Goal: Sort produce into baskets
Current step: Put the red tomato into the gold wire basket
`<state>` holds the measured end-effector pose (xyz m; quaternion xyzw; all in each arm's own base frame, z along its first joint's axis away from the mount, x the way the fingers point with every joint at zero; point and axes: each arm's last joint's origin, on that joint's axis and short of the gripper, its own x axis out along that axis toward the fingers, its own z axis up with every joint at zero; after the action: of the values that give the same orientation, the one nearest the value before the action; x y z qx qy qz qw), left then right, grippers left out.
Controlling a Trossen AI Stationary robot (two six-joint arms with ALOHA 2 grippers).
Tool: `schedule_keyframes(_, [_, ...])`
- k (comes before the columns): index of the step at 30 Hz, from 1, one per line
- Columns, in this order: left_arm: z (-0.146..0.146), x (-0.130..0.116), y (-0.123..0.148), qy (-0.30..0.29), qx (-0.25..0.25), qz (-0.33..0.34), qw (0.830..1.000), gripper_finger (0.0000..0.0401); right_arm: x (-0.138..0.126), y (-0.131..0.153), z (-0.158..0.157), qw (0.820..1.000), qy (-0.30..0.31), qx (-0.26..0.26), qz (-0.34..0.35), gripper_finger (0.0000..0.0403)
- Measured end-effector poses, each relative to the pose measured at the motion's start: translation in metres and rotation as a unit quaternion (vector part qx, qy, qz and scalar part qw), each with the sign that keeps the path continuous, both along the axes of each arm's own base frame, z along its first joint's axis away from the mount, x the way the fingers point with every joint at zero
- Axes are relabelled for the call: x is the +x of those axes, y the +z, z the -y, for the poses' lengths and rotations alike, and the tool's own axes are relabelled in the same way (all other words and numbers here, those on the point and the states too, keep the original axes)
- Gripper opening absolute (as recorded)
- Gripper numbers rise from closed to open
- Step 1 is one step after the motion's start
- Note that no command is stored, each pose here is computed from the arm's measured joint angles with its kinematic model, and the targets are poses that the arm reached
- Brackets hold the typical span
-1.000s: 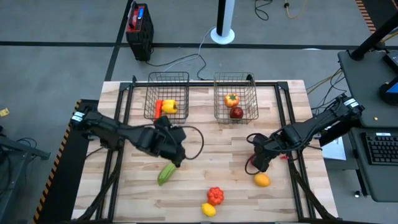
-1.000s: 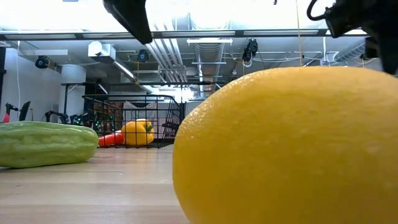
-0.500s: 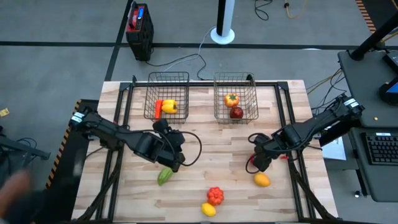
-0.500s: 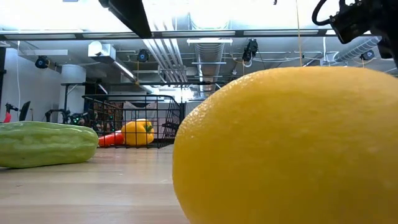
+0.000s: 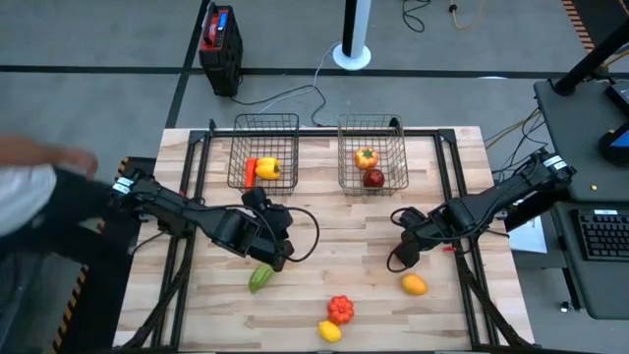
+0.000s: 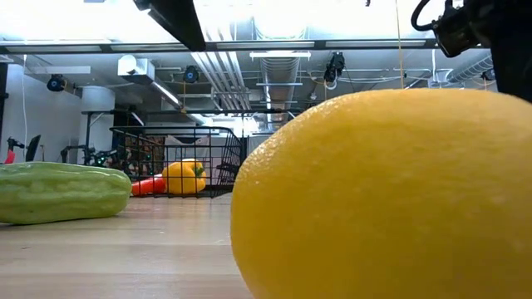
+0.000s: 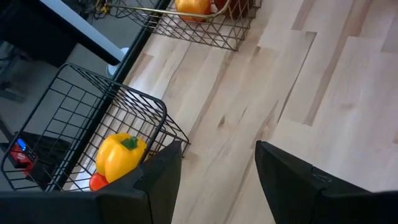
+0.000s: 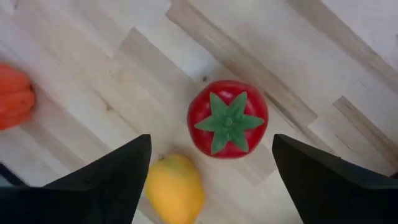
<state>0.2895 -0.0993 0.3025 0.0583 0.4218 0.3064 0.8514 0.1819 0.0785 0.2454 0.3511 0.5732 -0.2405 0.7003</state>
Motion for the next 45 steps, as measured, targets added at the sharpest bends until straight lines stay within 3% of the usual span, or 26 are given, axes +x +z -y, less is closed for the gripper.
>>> schedule_keyframes(16, [0.000, 0.001, 0.000, 0.000, -0.003, 0.006, 1.000, 0.0187, -0.005, -0.035, 0.002, 1.000, -0.029, 0.004, -0.010, 0.0316])
schedule_keyframes(27, [0.001, 0.002, 0.000, 0.000, -0.004, 0.009, 1.000, 0.0187, -0.002, -0.043, 0.001, 0.999, -0.032, 0.014, 0.009, 0.0315])
schedule_keyframes(45, [0.001, 0.003, 0.001, -0.003, 0.008, 0.014, 1.000, 0.0187, 0.025, -0.083, -0.011, 0.998, -0.002, -0.018, -0.066, 0.0314])
